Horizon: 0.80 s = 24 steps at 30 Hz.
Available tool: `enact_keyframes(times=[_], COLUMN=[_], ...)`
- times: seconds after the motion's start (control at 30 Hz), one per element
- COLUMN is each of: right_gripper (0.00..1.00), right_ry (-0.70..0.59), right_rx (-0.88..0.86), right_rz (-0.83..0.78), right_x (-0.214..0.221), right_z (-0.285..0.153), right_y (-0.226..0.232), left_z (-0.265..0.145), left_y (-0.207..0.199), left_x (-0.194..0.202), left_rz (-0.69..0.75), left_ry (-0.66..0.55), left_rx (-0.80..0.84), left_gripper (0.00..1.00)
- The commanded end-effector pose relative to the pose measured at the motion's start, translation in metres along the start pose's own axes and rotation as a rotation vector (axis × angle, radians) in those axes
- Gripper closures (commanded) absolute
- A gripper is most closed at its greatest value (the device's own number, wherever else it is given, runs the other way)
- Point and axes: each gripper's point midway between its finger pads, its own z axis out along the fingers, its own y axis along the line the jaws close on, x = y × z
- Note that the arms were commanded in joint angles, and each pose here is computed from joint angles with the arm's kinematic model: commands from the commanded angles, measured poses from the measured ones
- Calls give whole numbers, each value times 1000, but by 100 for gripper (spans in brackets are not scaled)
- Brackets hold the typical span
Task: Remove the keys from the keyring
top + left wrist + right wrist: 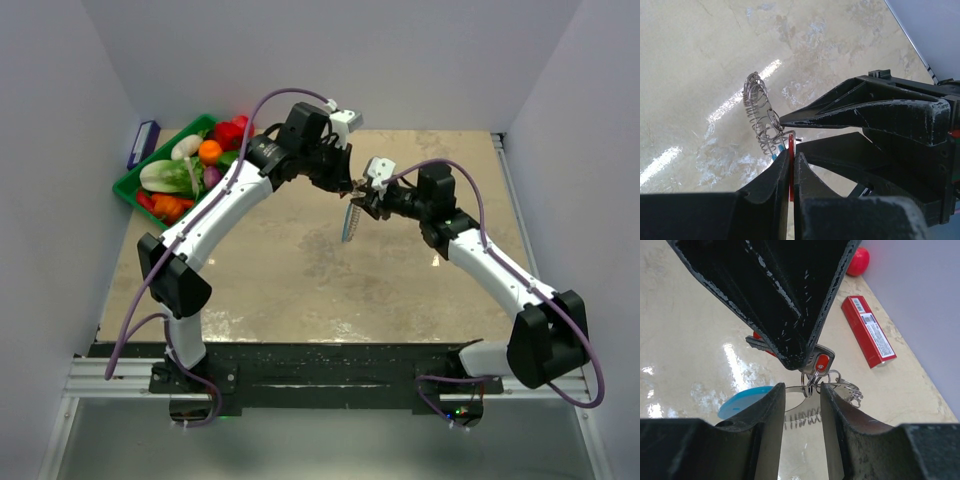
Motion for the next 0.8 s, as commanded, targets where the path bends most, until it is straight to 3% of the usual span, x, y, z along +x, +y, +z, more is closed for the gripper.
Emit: enact_keyframes(times=[0.0,0.23,0.37,0.77], right_gripper=[64,70,84,85], right_ry=[-82,-92,-95,-79], right_rx=[-2,-36,-59,-114], right_rz=[-94,-126,-136,-140], right_x=[-24,-22,-19,-11], right_z=[3,1,-3,-1], right_y=[-8,-5,-3,5], left_z=[-26,-27,-29,-30], left_y=[-18,-18,-19,-18], left_x=[-28,-27,-29,-29], left_rz=[57,63,67,71], left_ry=[-112,-112,-119,-120], left_rx=[59,62,62,59], left_gripper=[100,100,100,100])
